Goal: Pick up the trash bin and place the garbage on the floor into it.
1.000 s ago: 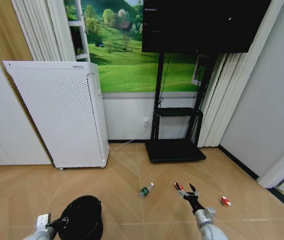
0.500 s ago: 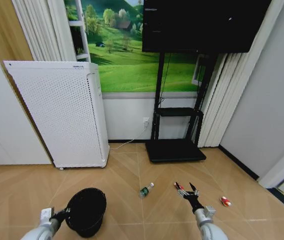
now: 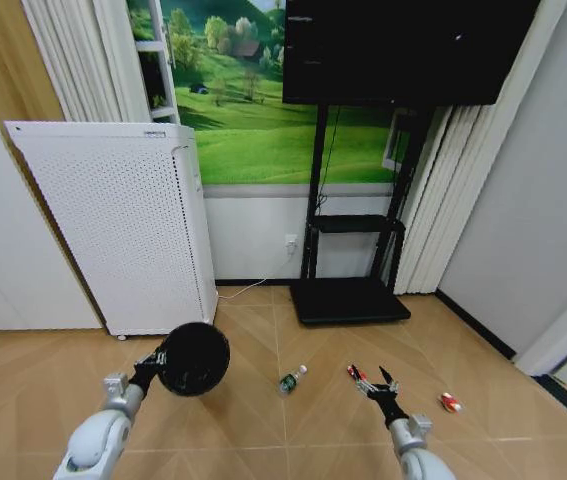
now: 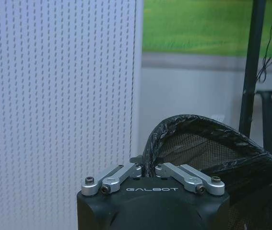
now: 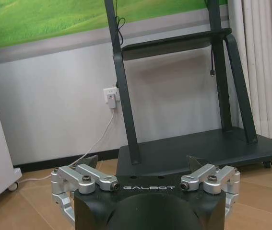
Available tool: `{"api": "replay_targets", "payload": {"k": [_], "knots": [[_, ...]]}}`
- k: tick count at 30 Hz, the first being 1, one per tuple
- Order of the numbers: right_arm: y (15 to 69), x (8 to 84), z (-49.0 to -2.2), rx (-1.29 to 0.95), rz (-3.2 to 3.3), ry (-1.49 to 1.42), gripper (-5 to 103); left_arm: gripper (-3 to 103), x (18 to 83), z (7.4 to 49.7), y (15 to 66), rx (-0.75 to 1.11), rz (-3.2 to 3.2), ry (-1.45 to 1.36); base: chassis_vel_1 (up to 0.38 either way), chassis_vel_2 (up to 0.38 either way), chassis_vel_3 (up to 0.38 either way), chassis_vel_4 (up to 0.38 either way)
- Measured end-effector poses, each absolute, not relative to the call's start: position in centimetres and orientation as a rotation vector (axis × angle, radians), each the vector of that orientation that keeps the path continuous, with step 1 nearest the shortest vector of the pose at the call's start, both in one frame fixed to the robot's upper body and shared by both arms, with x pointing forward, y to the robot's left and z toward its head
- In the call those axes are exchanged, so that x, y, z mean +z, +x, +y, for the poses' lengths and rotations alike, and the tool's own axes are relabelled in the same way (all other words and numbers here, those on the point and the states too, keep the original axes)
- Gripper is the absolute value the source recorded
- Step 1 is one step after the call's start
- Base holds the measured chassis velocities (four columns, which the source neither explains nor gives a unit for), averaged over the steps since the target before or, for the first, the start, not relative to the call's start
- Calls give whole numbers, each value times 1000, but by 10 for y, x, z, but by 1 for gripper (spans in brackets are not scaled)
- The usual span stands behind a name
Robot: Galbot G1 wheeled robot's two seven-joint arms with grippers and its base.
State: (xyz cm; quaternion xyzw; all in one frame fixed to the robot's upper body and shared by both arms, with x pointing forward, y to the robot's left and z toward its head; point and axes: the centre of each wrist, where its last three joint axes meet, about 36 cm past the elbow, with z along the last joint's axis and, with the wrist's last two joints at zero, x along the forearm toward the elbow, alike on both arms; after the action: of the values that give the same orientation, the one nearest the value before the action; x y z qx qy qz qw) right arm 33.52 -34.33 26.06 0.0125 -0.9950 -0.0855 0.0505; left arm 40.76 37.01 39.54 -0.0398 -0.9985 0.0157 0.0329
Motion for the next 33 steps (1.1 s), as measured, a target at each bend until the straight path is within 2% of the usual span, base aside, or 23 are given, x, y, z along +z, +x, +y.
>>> {"api": "replay_targets", "payload": {"k": [5,13,25,33], "knots": [[333,280,-332,-328,-3009,116,100,7,409,369,429,49,-3166,-284,0,0,0,0],[339,298,-324,-240,-2978,264,100,7,420,356,440,76,-3197,-365,0,0,0,0],[341,294,-330,-173,-2928,275,100,7,429,355,438,60,-3180,-357,-7,8,6,-11],[340,289,-331,-170,-2934,265,100,7,428,350,439,60,-3173,-357,-149,133,146,-147]]}}
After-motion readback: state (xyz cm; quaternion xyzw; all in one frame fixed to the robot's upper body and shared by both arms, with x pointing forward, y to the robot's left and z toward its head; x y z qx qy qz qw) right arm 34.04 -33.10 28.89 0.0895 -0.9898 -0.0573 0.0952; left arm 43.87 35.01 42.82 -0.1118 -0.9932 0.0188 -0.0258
